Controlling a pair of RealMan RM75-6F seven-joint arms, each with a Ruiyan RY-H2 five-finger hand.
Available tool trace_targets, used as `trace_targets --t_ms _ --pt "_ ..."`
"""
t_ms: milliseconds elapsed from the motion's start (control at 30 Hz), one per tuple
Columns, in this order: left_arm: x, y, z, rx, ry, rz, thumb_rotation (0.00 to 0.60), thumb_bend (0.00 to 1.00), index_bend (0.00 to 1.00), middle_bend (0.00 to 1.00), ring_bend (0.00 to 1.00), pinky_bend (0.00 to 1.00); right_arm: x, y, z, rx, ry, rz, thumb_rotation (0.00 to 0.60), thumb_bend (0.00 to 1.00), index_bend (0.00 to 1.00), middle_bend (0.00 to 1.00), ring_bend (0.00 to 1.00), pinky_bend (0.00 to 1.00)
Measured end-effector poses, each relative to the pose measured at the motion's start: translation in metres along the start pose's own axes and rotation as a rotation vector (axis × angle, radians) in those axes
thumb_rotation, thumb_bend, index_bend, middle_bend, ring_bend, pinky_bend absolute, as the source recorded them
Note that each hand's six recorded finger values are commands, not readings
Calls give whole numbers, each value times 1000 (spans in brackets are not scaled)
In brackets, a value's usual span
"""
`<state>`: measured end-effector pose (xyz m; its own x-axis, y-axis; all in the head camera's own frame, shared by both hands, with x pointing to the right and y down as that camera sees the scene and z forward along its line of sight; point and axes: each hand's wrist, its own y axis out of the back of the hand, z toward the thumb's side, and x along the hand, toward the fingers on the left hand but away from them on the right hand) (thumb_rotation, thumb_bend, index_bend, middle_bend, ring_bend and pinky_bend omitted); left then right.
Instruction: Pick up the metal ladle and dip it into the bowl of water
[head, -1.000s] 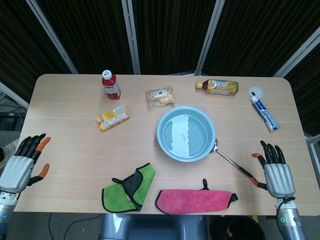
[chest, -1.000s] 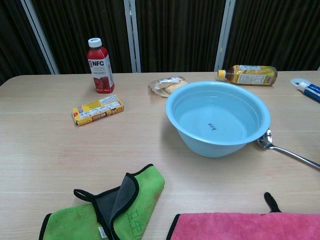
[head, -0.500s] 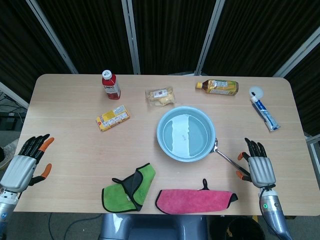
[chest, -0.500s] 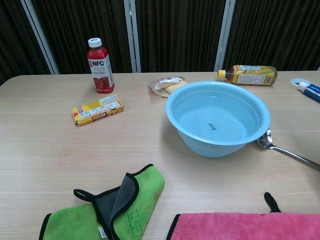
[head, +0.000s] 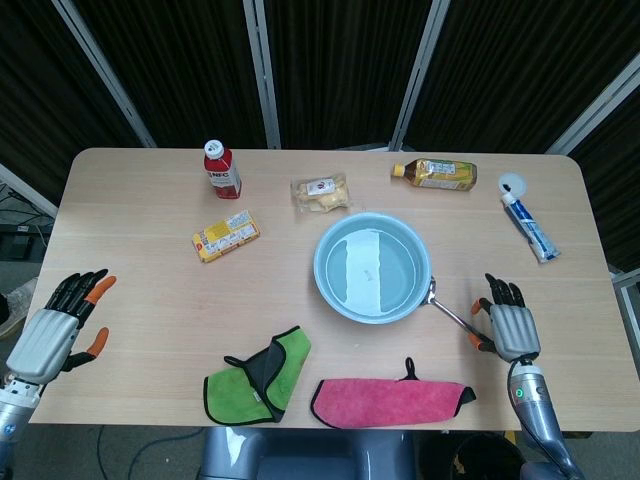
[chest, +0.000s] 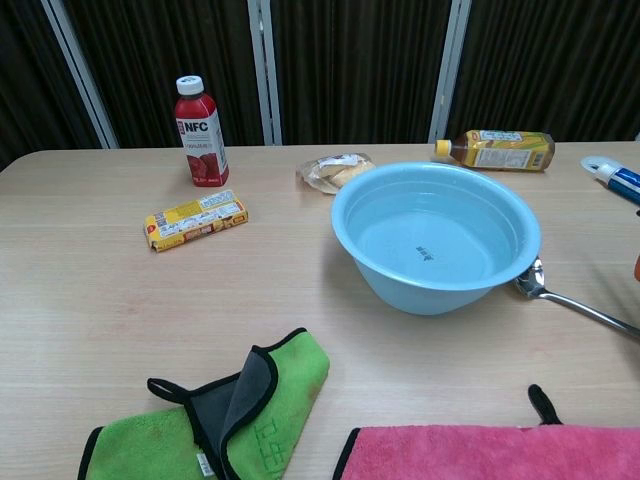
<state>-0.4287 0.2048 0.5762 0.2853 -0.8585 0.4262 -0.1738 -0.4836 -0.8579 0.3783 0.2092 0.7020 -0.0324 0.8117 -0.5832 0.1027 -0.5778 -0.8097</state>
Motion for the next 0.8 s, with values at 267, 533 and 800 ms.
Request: trace_targets --t_ms 267,533,800 --pt "2 0 -1 -12 -1 0 600 564 59 0 0 0 -11 -19 -3 -17 -17 48 600 183 416 0 0 0" --pt "4 0 -1 -11 -2 -1 600 566 59 0 0 0 -16 -32 -2 -32 -22 70 600 196 416 0 0 0" --pt "3 2 -2 -15 -2 7 600 566 59 0 0 0 -18 -38 -3 -37 -32 80 600 195 416 0 0 0"
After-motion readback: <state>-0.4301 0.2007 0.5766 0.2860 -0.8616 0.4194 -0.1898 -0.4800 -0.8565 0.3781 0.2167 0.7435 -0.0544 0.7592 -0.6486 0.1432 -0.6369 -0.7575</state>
